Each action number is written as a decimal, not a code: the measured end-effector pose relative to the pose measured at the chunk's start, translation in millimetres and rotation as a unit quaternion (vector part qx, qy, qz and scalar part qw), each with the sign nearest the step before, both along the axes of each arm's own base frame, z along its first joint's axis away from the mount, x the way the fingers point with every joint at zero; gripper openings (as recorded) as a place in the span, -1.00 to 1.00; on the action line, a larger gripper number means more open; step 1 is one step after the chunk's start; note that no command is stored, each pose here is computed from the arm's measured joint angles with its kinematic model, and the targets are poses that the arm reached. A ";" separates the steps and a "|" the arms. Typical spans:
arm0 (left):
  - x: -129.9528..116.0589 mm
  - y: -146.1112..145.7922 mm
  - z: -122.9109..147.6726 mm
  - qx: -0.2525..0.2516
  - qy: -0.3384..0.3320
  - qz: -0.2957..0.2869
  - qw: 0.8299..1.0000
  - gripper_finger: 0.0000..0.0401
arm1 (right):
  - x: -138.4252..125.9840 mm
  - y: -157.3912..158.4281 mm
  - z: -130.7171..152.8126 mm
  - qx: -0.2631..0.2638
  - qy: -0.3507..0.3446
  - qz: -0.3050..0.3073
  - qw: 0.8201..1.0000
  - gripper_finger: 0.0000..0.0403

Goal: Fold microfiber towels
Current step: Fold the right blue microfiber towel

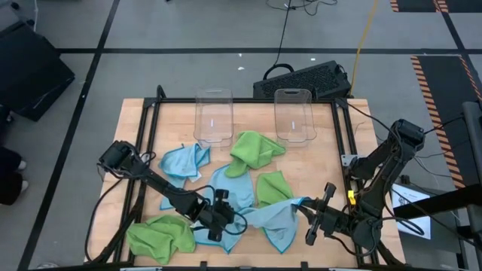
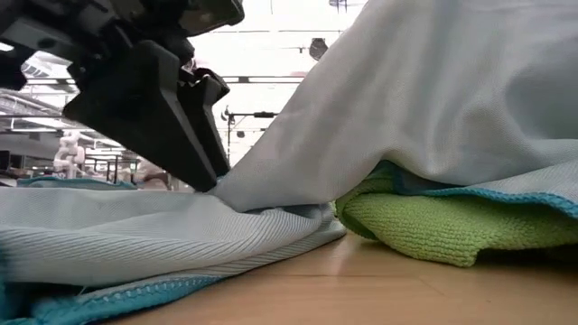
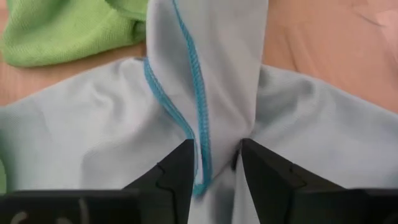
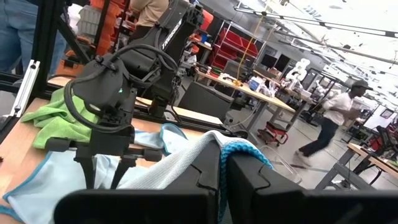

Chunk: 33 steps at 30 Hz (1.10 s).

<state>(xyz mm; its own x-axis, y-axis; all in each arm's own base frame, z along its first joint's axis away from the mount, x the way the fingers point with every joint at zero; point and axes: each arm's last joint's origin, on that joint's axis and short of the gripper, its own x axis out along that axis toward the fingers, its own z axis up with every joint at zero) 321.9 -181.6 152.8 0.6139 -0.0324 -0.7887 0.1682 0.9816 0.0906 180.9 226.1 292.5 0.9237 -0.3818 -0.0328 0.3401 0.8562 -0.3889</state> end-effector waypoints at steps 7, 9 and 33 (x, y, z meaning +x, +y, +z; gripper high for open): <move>2.7 -0.8 2.1 -0.010 -0.015 0.001 1.000 -0.32 | 0.0 0.0 0.0 0.000 0.000 0.000 1.000 -0.96; 3.7 1.2 1.8 -0.019 -0.009 0.002 1.000 -0.32 | 0.0 0.0 0.0 0.000 0.000 0.000 1.000 -0.96; 1.9 10.3 -6.7 -0.038 0.012 0.005 0.999 -0.32 | 0.0 0.0 0.0 0.000 0.000 0.000 1.000 -0.96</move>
<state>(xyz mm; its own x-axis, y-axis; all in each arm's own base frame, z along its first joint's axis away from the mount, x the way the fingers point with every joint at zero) 323.8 -171.3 146.1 0.5962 -0.0861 -0.7982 0.1588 0.9872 0.0122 180.9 226.1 292.5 0.9240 -0.3811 -0.0329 0.3396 0.8567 -0.3882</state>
